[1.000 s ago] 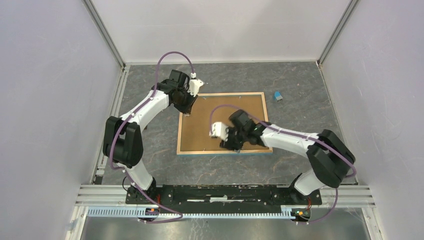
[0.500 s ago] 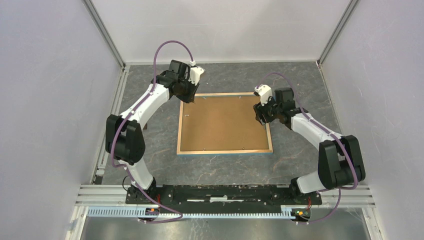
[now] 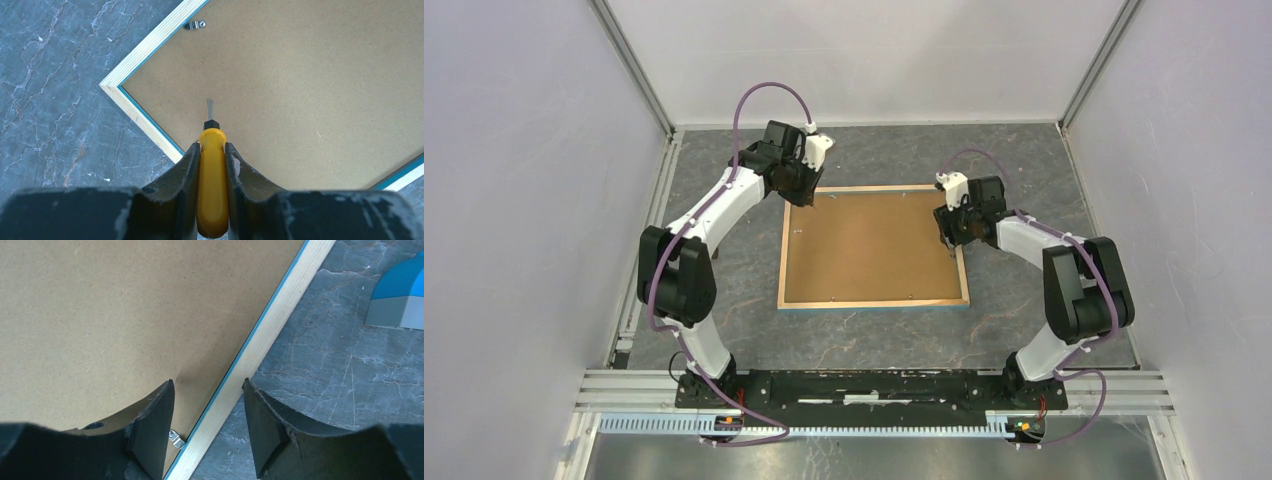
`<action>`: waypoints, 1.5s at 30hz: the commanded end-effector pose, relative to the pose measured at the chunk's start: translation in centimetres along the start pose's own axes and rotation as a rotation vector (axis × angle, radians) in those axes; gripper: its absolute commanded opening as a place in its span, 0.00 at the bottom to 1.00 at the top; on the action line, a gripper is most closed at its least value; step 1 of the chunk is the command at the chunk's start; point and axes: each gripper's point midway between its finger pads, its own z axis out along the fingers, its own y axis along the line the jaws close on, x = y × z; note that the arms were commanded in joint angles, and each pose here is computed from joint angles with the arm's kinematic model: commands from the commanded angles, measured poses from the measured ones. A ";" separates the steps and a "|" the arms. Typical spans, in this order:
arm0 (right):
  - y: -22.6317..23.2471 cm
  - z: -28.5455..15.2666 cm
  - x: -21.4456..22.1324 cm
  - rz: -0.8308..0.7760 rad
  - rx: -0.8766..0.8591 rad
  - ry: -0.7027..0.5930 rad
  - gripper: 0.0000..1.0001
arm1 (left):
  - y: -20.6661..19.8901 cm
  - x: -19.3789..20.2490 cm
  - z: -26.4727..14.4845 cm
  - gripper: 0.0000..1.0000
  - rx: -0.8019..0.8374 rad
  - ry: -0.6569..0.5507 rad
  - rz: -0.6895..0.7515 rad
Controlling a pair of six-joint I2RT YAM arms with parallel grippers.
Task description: Take the photo out of the frame
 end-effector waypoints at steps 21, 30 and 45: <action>4.6 3.7 0.4 -0.111 -0.118 0.062 0.44 | -0.5 -1.6 -1.1 0.02 0.006 -0.073 0.009; 4.2 4.2 0.3 -0.126 -0.106 0.074 0.45 | 1.8 -3.6 -0.1 0.02 -0.087 -0.090 0.001; 2.5 2.9 -1.1 -0.076 -0.077 0.030 0.61 | 3.4 -5.2 3.3 0.02 -0.113 -0.076 -0.011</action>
